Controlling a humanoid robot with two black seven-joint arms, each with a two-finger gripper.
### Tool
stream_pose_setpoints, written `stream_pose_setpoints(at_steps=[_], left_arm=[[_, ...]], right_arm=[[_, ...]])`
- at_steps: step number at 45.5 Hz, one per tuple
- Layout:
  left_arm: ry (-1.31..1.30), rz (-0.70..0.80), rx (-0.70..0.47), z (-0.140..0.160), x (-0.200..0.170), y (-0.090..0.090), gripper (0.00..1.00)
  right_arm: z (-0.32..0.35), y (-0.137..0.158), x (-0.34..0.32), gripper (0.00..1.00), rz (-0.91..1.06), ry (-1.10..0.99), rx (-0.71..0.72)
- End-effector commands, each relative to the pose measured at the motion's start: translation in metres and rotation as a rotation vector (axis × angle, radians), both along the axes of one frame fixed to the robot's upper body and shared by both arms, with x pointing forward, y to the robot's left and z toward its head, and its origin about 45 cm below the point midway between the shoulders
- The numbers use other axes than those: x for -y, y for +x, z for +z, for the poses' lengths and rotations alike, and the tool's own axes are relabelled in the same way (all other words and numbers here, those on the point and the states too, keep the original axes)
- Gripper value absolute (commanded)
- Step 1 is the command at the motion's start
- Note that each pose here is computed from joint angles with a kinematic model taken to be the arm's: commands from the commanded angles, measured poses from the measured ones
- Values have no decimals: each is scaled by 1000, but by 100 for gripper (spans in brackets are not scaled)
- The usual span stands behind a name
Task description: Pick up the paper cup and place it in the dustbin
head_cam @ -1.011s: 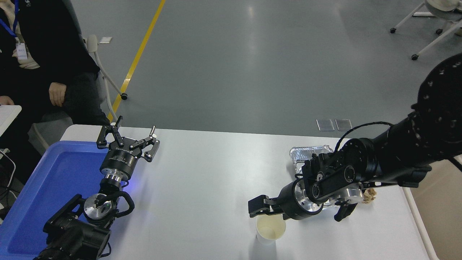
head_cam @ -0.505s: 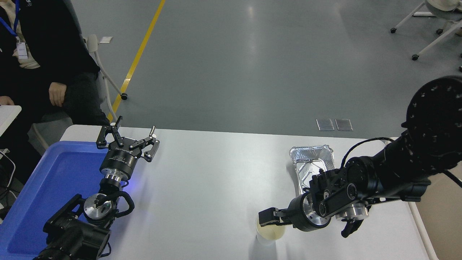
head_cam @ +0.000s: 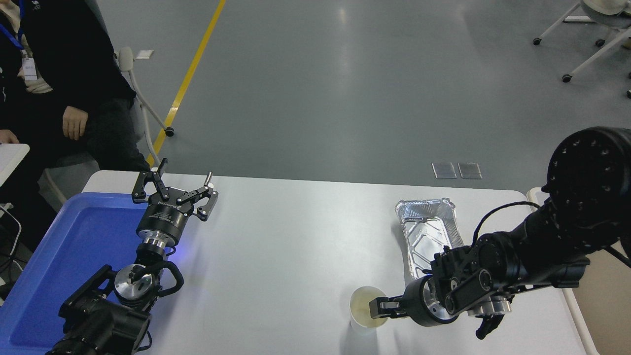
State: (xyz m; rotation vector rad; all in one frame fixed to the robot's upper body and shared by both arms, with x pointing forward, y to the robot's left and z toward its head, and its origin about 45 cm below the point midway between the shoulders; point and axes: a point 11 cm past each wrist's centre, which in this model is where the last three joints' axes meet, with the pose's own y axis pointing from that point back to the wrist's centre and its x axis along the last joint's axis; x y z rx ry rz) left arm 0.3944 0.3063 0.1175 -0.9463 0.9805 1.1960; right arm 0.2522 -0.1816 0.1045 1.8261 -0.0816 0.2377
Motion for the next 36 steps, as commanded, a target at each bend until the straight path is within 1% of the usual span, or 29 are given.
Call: stream_pose_setpoints(at_steps=[1,7,10,14,20,23,26,28,29,36], left_arm=[[-1,0,-1,0,0,0,99],[1,0,0,0,0,0,99],[1,0,0,0,0,0,99],[-1,0,-1,0,0,0,99],[1,0,0,0,0,0,99],[1,0,0,0,0,0,99],[1,0,0,0,0,0,99],[1,0,0,0,0,0,99],[-1,0,-1,0,0,0,99],[1,0,1,1,0,0,99]], right_arm=[[2,-1,0,0,11,-1,-1],[10,4,-3,0,18,2,9],[18,0,-6,0,30,4,-5],[36,-3,-15,0,56,18,-11],[69,6,-24,0,106,6,-16],[91,15,-28,0,135,-6,-21],[120,27,-22,0,115,-5,-31],[141,34,-19,0,108,-5,-41],[163,40,-17,0,103,-3,-52],[232,52,-15,0,111,4,-29]])
